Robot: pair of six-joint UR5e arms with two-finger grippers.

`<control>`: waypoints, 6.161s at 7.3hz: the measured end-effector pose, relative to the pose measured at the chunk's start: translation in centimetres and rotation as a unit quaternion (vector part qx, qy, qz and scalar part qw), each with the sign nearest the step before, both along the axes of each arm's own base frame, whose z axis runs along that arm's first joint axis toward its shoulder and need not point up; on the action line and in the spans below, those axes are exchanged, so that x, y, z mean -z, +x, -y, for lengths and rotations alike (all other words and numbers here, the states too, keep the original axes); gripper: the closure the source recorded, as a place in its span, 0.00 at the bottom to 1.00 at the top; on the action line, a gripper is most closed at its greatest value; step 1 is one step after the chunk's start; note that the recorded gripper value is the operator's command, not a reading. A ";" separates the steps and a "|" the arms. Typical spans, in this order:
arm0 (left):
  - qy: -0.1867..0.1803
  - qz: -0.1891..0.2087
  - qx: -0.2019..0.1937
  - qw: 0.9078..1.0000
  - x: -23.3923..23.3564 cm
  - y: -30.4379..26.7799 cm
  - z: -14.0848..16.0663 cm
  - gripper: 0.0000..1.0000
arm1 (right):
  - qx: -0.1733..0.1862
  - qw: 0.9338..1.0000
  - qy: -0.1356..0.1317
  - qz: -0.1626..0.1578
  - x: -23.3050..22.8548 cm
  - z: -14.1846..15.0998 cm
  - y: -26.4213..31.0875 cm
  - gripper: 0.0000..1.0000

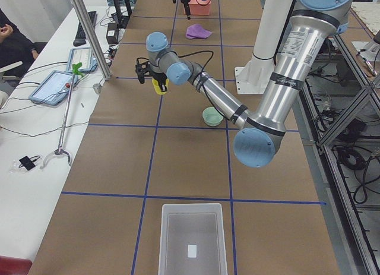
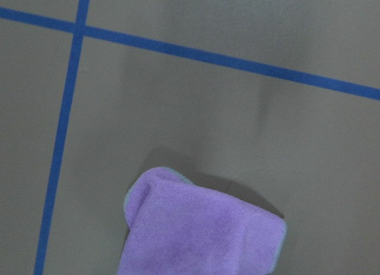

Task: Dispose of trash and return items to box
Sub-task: 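Lift the yellow cup with the left gripper while the right reaches for the cloth, then carry the cup over the clear bin while the right gripper pinches the cloth, then release the cup into the clear bin while the right gripper lifts the cloth, then reach left gripper to the green bowl while the right lowers cloth into pink bin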

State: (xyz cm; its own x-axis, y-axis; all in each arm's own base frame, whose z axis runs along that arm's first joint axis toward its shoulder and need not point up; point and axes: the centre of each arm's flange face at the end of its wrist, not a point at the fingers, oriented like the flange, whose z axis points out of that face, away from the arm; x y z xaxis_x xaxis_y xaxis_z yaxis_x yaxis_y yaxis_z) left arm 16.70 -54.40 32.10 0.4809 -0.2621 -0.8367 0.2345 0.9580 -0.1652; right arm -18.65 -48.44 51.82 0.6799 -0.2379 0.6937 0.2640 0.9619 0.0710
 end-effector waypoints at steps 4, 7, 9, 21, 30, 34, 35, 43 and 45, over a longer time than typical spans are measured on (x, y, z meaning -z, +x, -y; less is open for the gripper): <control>0.076 0.086 -0.020 0.993 -11.0 -18.5 -0.2 1.00 | 0.040 0.998 0.001 -0.043 -5.1 -1.0 -4.8 0.78; 0.101 0.114 -0.051 0.987 -17.3 -26.0 0.3 1.00 | 0.044 0.998 -0.004 -0.049 -5.9 -1.2 -5.4 1.00; 0.112 0.134 -0.069 0.982 -21.6 -29.5 -0.1 1.00 | 0.045 0.998 -0.002 -0.046 -5.6 -1.3 -5.5 1.00; 0.065 0.126 -0.124 0.982 -46.7 -27.5 -13.6 1.00 | -0.048 0.996 0.040 0.064 5.2 -1.6 6.1 1.00; 0.165 0.111 -0.148 0.969 -43.9 -23.9 -13.3 0.02 | -0.154 0.985 0.040 0.071 9.1 -1.5 17.1 1.00; 0.169 0.122 -0.071 0.975 -31.9 -27.3 -11.3 0.02 | -0.179 0.982 0.044 0.039 7.1 -3.2 22.2 1.00; 0.154 0.115 -0.041 0.981 -28.8 -27.1 -11.0 0.02 | -0.174 0.983 0.049 0.019 5.4 -3.8 23.2 1.00; 0.050 -0.021 -0.014 0.998 -15.3 -0.2 -12.7 0.02 | -0.133 0.984 0.051 -0.107 -8.3 -5.4 33.0 1.00; 0.030 -0.010 -0.015 0.999 -13.4 8.1 -15.7 0.02 | -0.130 0.982 0.030 -0.132 -11.0 -5.7 34.0 1.00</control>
State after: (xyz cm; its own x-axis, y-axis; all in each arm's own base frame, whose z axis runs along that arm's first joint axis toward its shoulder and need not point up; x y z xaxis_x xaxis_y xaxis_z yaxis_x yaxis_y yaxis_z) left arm 24.75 -38.75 45.50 0.4700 -0.1970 -0.8604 0.2026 0.9728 -0.1120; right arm 15.32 -42.75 62.85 0.8778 -0.0672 0.4743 0.0262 0.9954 0.0926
